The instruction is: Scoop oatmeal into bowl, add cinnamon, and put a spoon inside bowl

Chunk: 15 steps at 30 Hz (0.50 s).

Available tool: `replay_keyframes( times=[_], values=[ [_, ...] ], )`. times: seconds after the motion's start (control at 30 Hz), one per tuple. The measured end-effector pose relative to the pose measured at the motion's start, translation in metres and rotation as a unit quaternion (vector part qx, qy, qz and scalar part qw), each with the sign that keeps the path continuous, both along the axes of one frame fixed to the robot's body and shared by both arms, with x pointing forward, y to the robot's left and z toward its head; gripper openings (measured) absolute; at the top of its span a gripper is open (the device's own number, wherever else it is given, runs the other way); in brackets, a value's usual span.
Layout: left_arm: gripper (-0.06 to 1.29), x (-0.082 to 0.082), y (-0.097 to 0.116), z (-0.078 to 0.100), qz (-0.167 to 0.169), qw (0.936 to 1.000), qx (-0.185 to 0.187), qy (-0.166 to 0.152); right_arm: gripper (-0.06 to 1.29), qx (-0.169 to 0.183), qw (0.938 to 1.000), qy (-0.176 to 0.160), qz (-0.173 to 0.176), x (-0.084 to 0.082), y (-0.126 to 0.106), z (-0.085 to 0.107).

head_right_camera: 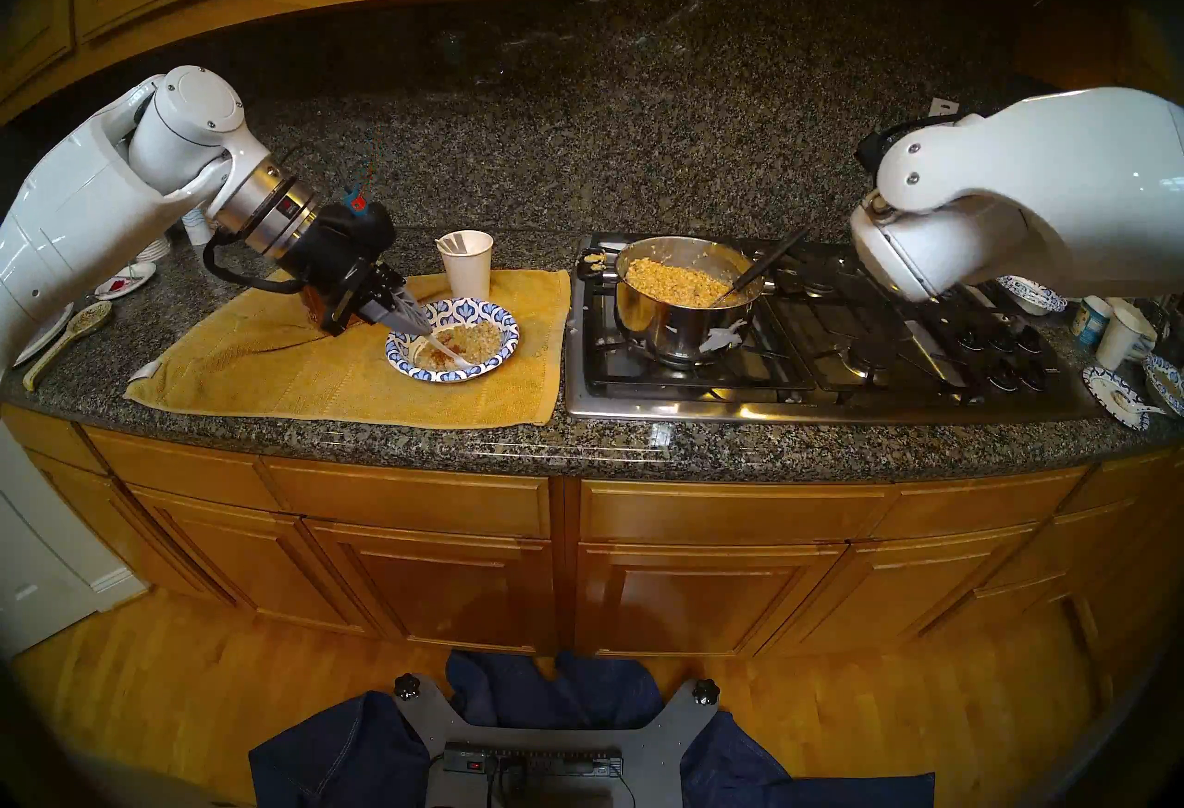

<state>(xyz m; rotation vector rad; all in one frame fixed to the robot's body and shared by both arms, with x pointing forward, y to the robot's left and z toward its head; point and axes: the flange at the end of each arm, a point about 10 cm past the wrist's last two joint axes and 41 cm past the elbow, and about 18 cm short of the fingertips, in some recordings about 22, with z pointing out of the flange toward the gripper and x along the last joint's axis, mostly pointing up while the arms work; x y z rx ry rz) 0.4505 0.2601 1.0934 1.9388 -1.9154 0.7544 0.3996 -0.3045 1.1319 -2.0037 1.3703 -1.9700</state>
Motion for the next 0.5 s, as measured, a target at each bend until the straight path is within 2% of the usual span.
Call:
replay_keyframes(
  times=[0.23, 0.5],
  values=[
    [-0.02, -0.02, 0.005, -0.01, 0.018, 0.9997, 0.012, 0.008, 1.24, -0.001, 1.0, 0.0, 0.0, 0.0, 0.0, 0.0],
    [-0.02, -0.029, 0.026, -0.016, 0.085, 0.996, 0.026, 0.009, 1.24, -0.002, 1.0, -0.001, 0.001, 0.0, 0.0, 0.001]
  ],
)
